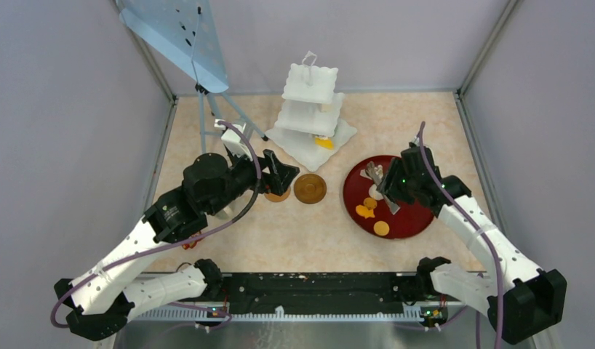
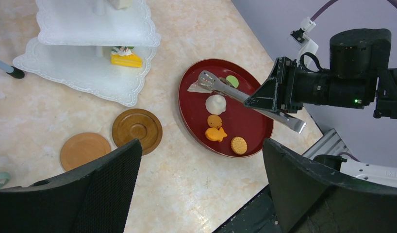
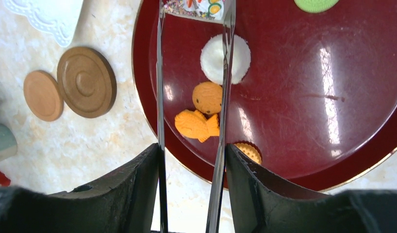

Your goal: Serve the afternoon tea

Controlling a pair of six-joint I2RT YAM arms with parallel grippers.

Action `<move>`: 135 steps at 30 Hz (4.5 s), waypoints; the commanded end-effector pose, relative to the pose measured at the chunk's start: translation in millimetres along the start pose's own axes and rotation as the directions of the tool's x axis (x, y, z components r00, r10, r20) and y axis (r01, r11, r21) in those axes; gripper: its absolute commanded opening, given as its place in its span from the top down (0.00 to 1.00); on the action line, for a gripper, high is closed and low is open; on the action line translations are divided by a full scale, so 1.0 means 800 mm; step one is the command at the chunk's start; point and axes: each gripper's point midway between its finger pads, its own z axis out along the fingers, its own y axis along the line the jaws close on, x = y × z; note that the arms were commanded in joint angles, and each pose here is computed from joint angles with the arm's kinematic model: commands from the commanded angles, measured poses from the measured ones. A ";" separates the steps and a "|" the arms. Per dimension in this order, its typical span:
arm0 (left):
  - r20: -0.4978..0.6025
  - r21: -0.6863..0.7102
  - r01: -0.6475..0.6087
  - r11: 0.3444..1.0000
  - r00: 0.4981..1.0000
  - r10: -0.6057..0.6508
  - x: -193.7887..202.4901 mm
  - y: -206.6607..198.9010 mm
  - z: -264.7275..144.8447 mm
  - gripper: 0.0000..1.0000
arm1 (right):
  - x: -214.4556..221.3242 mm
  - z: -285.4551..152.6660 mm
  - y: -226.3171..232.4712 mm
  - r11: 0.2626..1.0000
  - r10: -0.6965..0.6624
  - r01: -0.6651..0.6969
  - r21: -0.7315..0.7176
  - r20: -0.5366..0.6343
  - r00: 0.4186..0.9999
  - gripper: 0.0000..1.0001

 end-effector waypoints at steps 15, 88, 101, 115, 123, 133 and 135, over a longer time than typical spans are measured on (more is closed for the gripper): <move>0.037 0.003 0.004 1.000 0.999 -0.004 -0.009 -0.001 0.003 0.01 | -0.034 -0.031 0.013 0.993 -0.104 0.099 0.066 0.074 0.992 0.51; 0.017 0.001 0.006 1.000 1.000 -0.006 -0.005 -0.002 0.006 0.01 | -0.024 0.017 -0.021 0.922 -0.302 0.278 0.268 0.051 0.952 0.59; 0.035 -0.009 0.006 1.000 0.999 -0.006 -0.013 -0.001 0.004 0.01 | -0.043 -0.016 -0.008 0.906 -0.386 0.357 0.227 0.102 0.917 0.80; 0.089 -0.038 0.021 0.999 0.996 -0.018 -0.032 0.004 -0.007 0.01 | -0.096 -0.108 0.172 0.819 -0.409 0.503 -0.275 0.334 0.849 0.82; 0.105 -0.082 0.025 0.996 0.994 -0.017 -0.039 0.014 -0.019 0.01 | -0.100 -0.088 0.270 0.750 -0.468 0.582 -0.315 0.369 0.803 0.82; 0.118 -0.108 0.017 0.994 0.993 -0.004 -0.045 0.020 -0.025 0.01 | -0.127 -0.026 0.318 0.792 -0.474 0.572 -0.213 0.377 0.796 0.82; 0.118 -0.111 0.014 0.994 0.993 0.000 -0.045 0.021 -0.026 0.01 | -0.129 -0.013 0.324 0.794 -0.482 0.576 -0.194 0.377 0.791 0.81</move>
